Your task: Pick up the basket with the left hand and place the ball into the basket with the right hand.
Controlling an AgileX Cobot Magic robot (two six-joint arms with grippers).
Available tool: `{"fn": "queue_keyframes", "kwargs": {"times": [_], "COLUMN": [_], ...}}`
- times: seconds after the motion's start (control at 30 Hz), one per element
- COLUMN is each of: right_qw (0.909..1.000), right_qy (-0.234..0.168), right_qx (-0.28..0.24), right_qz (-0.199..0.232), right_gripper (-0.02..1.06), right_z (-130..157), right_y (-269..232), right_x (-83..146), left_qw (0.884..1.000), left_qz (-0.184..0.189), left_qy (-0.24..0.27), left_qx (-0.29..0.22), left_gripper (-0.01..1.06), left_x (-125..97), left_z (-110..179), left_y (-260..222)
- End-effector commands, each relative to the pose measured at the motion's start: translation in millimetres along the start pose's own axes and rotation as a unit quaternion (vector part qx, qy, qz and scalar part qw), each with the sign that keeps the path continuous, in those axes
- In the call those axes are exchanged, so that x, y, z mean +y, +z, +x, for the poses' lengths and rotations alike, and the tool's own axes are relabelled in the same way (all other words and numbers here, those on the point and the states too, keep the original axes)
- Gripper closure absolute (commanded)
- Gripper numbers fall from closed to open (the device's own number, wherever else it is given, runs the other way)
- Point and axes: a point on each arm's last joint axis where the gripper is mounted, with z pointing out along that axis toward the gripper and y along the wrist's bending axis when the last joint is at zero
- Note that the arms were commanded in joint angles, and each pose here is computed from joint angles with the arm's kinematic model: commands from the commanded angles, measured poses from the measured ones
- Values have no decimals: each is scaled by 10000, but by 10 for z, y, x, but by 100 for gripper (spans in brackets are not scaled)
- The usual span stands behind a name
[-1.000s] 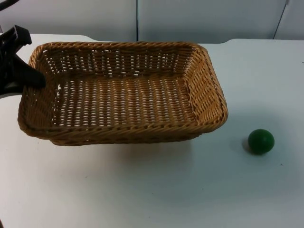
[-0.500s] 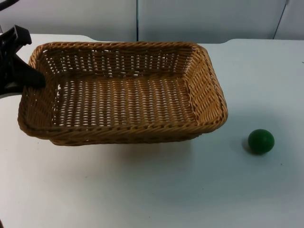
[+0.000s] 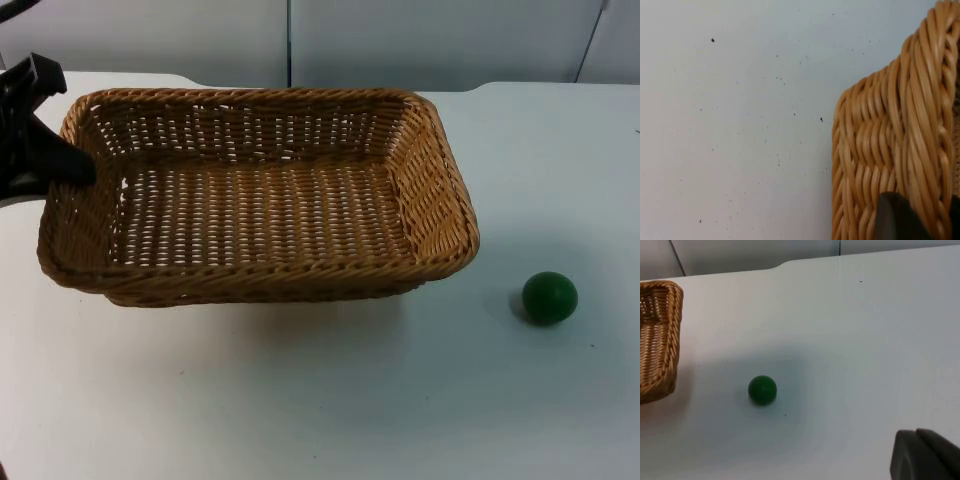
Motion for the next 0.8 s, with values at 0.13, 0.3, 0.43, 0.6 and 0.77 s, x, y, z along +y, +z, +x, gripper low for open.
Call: {"fn": "queue_keyframes", "kwargs": {"times": [0.13, 0.3, 0.43, 0.6, 0.77], "right_qw": [9942, 9893, 9775, 9614, 9371], "right_qy": [-278, -228, -307, -227, -849], "right_qx": [943, 1409, 2072, 2736, 3373], "right_qz": [442, 297, 265, 175, -306], "right_gripper": [105, 105, 105, 90, 53], "right_z": [-292, -612, -739, -827, -771], "right_y": [403, 1010, 1518, 2159, 2769], "right_x": [-97, -92, -112, -111, 184], "left_qw": [9992, 9992, 9992, 9993, 9994], "left_qz": [380, 390, 390, 372, 349], "left_qy": [-88, -87, -87, -88, -88], "left_qx": [11, 15, 15, 9, 1], "left_gripper": [105, 105, 105, 105, 105], "left_x": [-84, -85, -85, -82, -78], "left_z": [-1, -1, -1, -2, -3], "left_y": [-35, -35, -35, -35, -35]}}
